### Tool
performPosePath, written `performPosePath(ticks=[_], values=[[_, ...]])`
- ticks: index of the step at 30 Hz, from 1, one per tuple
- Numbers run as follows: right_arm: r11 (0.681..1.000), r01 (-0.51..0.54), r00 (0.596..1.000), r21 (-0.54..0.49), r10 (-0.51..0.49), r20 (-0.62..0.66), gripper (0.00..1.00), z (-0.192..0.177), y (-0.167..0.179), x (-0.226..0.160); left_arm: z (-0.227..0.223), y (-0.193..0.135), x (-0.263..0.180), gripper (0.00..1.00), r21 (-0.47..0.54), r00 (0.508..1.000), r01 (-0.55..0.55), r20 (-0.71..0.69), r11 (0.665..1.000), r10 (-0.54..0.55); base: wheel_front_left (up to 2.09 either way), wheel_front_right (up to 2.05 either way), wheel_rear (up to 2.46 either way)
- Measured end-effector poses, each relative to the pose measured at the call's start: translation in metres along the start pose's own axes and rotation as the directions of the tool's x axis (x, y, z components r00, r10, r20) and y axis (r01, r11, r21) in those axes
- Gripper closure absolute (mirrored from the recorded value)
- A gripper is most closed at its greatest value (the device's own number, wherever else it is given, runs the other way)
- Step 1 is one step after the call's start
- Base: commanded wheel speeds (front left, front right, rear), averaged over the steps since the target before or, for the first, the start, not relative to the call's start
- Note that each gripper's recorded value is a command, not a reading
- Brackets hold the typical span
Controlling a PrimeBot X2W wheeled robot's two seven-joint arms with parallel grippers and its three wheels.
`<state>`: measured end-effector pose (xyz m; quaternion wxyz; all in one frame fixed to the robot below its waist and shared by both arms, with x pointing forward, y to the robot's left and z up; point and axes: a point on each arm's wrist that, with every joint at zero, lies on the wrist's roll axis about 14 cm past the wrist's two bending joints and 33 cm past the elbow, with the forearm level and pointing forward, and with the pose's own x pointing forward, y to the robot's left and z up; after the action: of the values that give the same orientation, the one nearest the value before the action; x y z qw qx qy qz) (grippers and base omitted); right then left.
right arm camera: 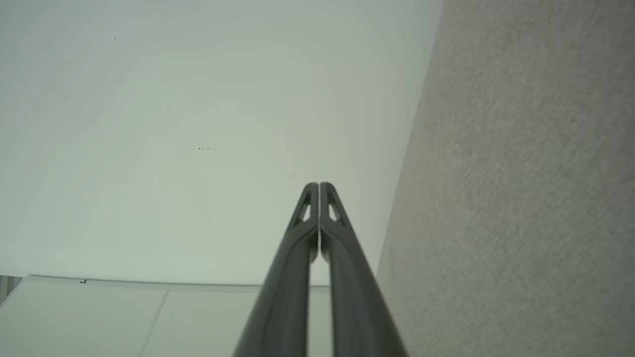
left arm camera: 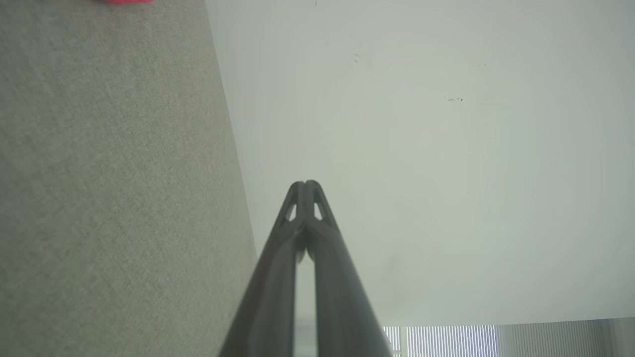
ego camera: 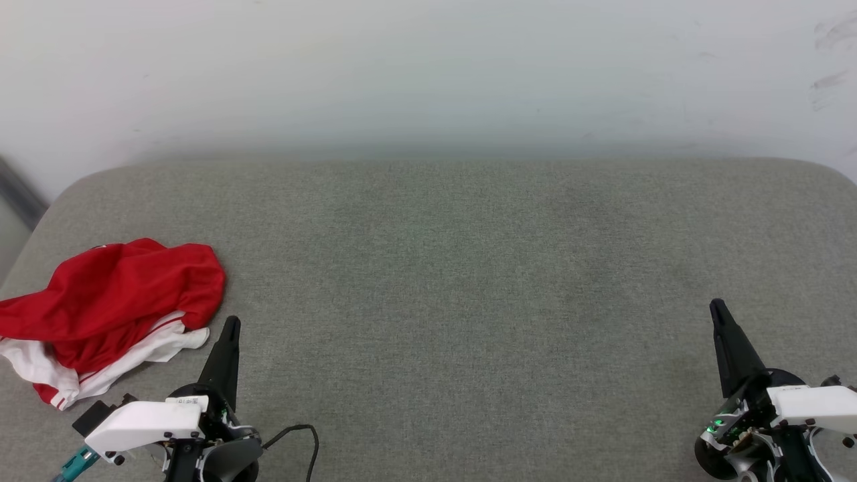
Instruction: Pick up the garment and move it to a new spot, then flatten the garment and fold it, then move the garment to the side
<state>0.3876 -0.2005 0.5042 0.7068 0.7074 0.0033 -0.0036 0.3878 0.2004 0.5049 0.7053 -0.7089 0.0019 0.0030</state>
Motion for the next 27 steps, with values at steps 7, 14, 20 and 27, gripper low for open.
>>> performPosePath(ticks=[7, 14, 20, 27], values=[[1.000, 0.000, 1.000, 0.000, 0.000, 0.000, 1.00, 0.0000, 0.0000, 0.0000, 0.0000, 0.0000, 0.0000, 1.00, 0.000, 1.000, 0.000, 0.000, 1.000, 0.000, 0.00, 0.00, 0.00], [1.000, 0.000, 1.000, 0.000, 0.000, 0.000, 1.00, 0.0000, 0.0000, 0.0000, 0.0000, 0.0000, 0.0000, 1.00, 0.000, 1.000, 0.000, 0.000, 1.000, 0.000, 0.00, 0.00, 0.00], [1.000, 0.000, 1.000, 0.000, 0.000, 0.000, 1.00, 0.0000, 0.0000, 0.0000, 0.0000, 0.0000, 0.0000, 1.00, 0.000, 1.000, 0.000, 0.000, 1.000, 0.000, 0.00, 0.00, 0.00], [1.000, 0.000, 1.000, 0.000, 0.000, 0.000, 1.00, 0.0000, 0.0000, 0.0000, 0.0000, 0.0000, 0.0000, 1.00, 0.000, 1.000, 0.000, 0.000, 1.000, 0.000, 0.00, 0.00, 0.00]])
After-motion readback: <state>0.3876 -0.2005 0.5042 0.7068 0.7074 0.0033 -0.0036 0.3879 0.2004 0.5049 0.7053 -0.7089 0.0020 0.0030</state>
